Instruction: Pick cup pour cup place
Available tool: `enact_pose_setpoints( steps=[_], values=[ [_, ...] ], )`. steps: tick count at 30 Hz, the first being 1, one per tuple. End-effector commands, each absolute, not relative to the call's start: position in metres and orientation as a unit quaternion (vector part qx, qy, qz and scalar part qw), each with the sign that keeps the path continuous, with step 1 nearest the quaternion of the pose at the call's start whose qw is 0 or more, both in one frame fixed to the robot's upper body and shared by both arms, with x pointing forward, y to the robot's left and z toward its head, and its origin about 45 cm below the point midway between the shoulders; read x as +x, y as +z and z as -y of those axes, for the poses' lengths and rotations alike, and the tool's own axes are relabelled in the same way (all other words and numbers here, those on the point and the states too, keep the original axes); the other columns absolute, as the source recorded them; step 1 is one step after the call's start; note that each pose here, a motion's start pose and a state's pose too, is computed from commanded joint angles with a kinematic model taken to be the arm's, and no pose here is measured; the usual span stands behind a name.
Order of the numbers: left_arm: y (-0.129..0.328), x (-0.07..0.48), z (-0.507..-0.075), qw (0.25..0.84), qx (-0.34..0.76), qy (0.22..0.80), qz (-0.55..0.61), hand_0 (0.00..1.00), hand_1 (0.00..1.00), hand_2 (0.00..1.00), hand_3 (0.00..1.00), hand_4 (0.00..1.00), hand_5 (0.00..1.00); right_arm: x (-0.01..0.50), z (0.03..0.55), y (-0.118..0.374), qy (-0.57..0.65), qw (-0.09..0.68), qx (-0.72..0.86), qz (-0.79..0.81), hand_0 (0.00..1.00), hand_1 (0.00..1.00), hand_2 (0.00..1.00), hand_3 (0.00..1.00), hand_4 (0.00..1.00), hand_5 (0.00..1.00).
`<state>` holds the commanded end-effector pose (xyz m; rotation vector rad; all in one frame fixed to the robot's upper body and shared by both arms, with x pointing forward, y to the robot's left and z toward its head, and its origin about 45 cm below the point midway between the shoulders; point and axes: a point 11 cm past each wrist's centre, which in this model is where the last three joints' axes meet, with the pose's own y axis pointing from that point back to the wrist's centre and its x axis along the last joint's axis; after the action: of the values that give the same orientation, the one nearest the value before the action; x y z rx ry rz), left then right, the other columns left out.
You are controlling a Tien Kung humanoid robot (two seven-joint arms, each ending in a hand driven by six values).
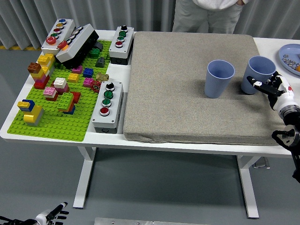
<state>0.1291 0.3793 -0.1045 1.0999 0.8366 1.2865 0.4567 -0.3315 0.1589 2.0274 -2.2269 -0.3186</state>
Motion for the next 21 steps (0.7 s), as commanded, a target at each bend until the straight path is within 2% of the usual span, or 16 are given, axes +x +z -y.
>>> enact_pose_setpoints(
  steps=[8,21],
  values=[
    [-0.104,0.128,-0.381,0.585,0.472,0.553,-0.360,0.858,0.833,0.846,0.757,0.633,0.981,0.458,0.330,0.165,-0.096,0.054,0.671,0.733,0.679,0.539,0.479,0.610,0.700,0.109],
    [-0.105,0.119,-0.389,0.574,0.476,0.558,-0.365,0.859,0.834,0.846,0.757,0.633,0.981,0.470,0.314,0.209,0.006,0.085,0.686,0.723,0.681,0.549,0.489,0.615,0.691,0.097]
  ],
)
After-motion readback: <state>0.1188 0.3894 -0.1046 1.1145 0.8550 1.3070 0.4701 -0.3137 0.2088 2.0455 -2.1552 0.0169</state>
